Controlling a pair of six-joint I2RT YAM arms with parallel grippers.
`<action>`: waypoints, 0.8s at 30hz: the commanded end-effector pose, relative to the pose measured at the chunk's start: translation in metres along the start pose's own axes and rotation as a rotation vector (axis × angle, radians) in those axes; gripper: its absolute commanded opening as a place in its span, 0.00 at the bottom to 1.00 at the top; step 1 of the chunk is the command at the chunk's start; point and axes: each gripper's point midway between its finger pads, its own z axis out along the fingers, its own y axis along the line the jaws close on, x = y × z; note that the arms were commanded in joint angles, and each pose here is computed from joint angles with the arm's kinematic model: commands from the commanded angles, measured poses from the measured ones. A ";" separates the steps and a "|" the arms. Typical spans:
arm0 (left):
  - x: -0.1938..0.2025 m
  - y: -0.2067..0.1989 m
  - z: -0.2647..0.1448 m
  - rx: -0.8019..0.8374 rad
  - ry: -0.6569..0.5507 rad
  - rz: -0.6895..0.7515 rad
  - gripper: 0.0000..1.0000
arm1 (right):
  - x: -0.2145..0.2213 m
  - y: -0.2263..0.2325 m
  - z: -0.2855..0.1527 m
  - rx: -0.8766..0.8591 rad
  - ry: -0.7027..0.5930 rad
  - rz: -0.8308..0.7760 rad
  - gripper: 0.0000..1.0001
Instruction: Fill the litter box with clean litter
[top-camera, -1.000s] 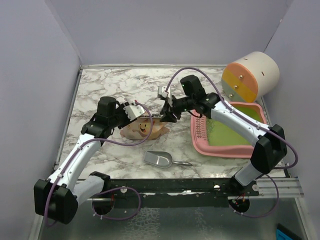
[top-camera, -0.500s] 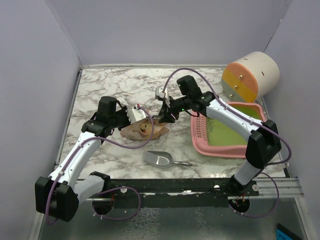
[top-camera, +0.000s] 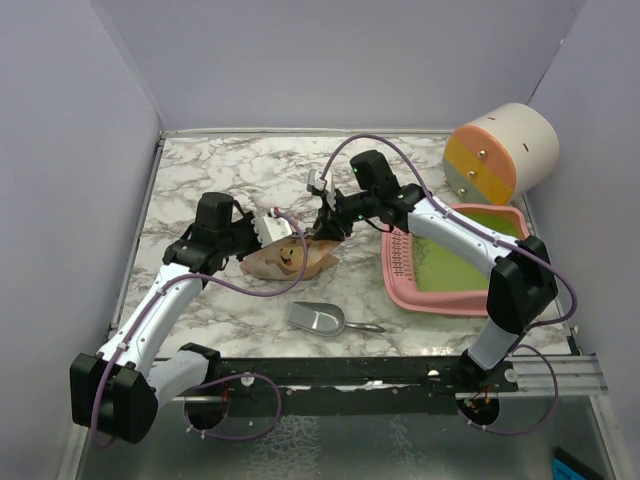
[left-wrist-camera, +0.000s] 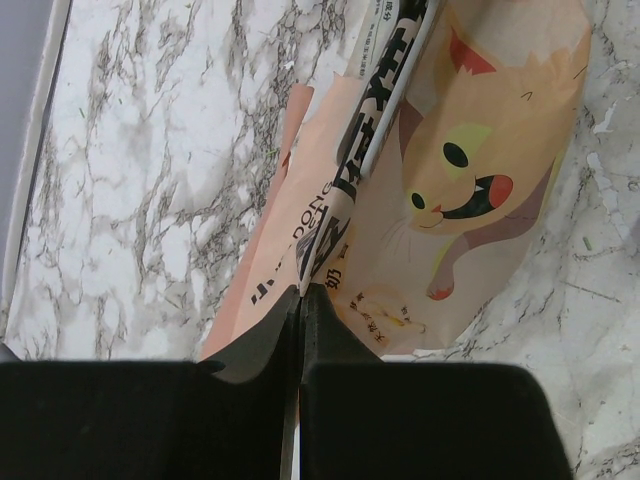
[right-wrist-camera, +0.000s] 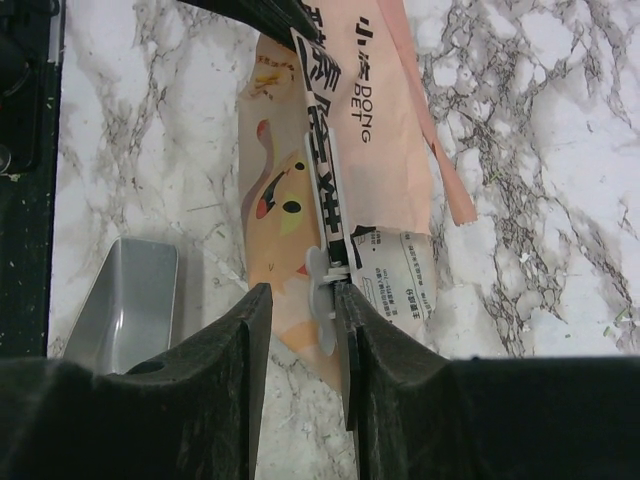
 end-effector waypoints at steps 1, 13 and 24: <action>-0.024 0.001 -0.002 0.028 -0.087 -0.009 0.00 | -0.001 -0.014 0.005 0.058 -0.011 0.000 0.32; -0.029 0.002 -0.002 0.023 -0.108 -0.020 0.00 | 0.014 -0.026 0.012 0.106 0.020 0.023 0.35; -0.034 0.001 -0.006 -0.003 -0.147 -0.007 0.00 | 0.023 -0.027 0.019 0.092 0.042 0.036 0.14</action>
